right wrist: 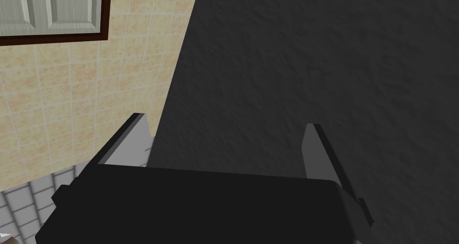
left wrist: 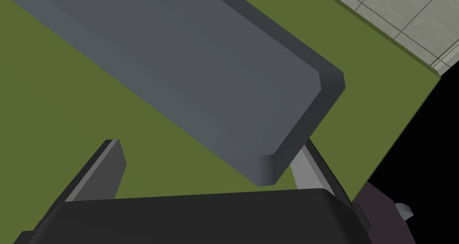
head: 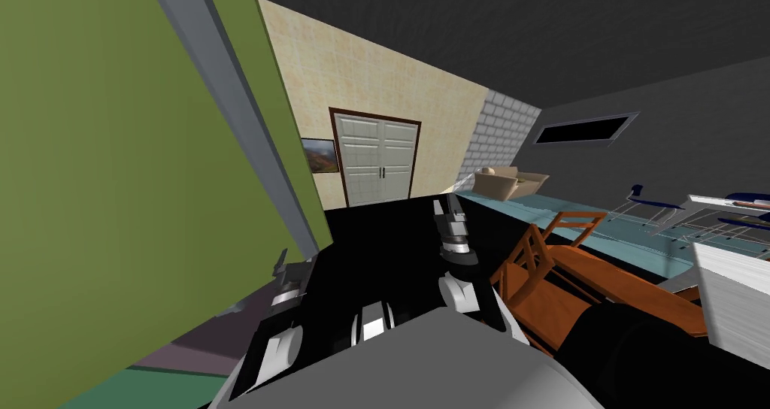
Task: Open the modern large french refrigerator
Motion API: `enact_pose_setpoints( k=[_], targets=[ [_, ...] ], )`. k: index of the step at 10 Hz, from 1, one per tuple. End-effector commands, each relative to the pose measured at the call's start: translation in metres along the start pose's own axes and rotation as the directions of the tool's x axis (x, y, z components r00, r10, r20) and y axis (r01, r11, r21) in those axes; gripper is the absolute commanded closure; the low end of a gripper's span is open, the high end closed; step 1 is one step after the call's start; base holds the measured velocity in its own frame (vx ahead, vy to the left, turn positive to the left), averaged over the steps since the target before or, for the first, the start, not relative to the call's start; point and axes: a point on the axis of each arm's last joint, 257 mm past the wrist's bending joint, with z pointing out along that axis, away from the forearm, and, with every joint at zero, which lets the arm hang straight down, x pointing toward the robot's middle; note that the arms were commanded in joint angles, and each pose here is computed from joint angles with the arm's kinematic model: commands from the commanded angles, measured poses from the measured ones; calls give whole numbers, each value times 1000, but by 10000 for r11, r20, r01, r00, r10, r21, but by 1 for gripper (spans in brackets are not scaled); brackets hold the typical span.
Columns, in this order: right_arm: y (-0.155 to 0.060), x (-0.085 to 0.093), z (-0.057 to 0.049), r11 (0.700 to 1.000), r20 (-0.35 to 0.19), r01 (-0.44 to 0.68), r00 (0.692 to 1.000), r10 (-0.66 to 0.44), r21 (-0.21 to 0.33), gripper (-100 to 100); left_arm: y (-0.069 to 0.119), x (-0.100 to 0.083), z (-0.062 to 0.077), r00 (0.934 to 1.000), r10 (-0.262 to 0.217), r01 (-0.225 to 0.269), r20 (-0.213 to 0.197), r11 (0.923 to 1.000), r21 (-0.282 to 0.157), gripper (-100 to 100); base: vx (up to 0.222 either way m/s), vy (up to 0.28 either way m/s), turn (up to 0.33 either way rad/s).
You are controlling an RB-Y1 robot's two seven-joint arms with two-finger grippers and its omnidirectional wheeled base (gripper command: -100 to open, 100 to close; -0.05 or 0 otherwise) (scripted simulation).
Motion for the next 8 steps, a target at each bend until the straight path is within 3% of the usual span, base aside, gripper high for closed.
enact_pose_setpoints(
  k=[1, 2, 3, 8],
  targets=[
    [0, 0, 0, 10000, 0, -1, 10000, 1, 0, 0, -11, 11, 18, 9998, -91, 92, -150, 9999, 63, -100, -42, -18, 20],
    [0, 0, 0, 10000, 0, -1, 10000, 1, 0, 0, -2, 4, 9, 10000, -19, 20, 45, 9999, -130, -100, -10, -4, 7],
    [0, 0, 0, 10000, 0, -1, 10000, 1, 0, 0, 0, 1, 8, 9999, -1, 4, 113, 9998, -219, 0, 0, 0, 0],
    [0, 0, 0, 10000, 0, -1, 10000, 1, 0, 0, 7, -5, 2, 9996, 44, -32, 281, 9990, -438, 0, 0, 0, 0]
  ],
)
